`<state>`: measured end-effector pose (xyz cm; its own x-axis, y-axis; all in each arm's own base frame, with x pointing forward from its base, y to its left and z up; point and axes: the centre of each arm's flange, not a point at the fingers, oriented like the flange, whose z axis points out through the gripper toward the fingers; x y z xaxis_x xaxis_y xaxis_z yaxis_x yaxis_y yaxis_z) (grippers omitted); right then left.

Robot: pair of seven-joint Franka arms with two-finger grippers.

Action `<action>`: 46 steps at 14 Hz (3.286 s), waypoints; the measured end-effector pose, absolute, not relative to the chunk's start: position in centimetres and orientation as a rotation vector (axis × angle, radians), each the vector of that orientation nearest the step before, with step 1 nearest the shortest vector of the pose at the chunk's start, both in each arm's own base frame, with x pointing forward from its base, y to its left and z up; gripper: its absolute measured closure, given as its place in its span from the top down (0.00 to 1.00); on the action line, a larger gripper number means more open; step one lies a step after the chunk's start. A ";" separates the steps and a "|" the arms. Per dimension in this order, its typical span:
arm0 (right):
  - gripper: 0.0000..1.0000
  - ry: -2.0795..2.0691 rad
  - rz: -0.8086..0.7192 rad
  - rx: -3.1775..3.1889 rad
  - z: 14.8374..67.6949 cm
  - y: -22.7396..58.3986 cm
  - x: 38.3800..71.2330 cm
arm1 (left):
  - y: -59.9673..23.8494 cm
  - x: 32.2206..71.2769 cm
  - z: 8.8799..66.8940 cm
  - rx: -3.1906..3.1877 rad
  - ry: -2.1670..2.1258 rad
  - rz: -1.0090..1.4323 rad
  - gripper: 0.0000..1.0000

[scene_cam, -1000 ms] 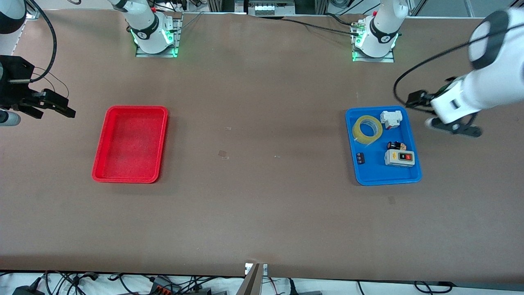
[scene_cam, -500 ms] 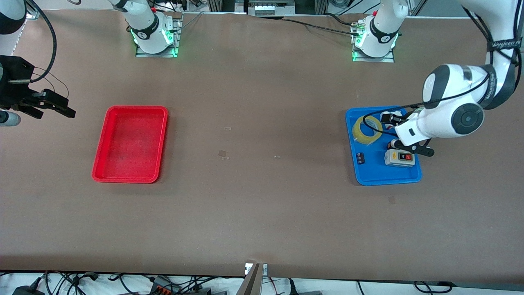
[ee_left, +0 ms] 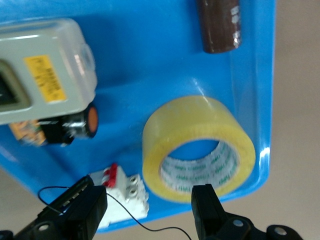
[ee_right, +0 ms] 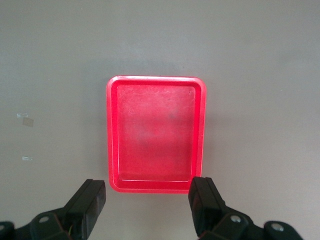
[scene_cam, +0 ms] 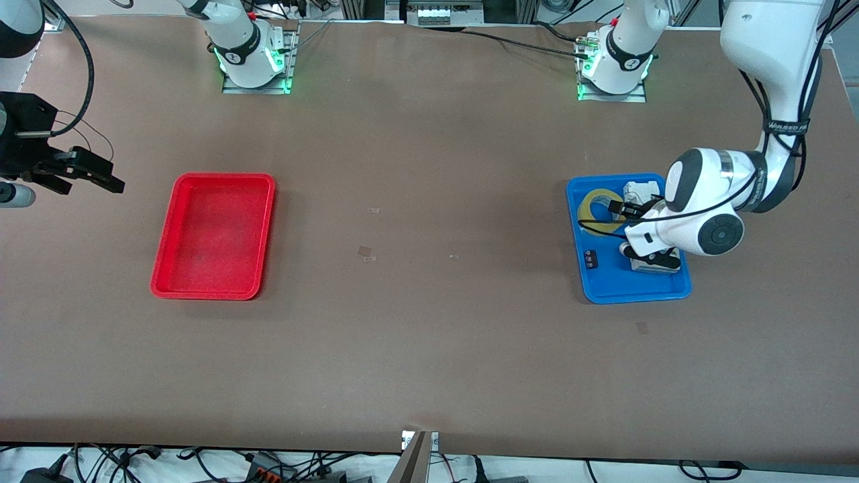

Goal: Place and move tape with both arms
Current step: 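Grasp the yellow tape roll with the left gripper and lift it, then carry the tape with the left gripper and set it on the table center, then grasp the tape with the right gripper while the left gripper withdraws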

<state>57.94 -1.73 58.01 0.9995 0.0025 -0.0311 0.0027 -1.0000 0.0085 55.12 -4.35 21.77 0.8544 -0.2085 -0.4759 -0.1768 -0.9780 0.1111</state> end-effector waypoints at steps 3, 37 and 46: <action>1.00 0.004 -0.048 3.133 58.0 -1.7 57.9 | -4.4 55.0 20.0 2.912 -0.238 -0.788 1.00; 1.00 0.093 -0.158 3.129 53.5 1.4 59.9 | -50.2 54.9 21.6 2.746 0.796 -0.479 0.59; 1.00 0.334 -0.222 3.117 45.4 15.4 61.4 | -31.2 63.8 37.9 2.938 0.721 -0.406 1.00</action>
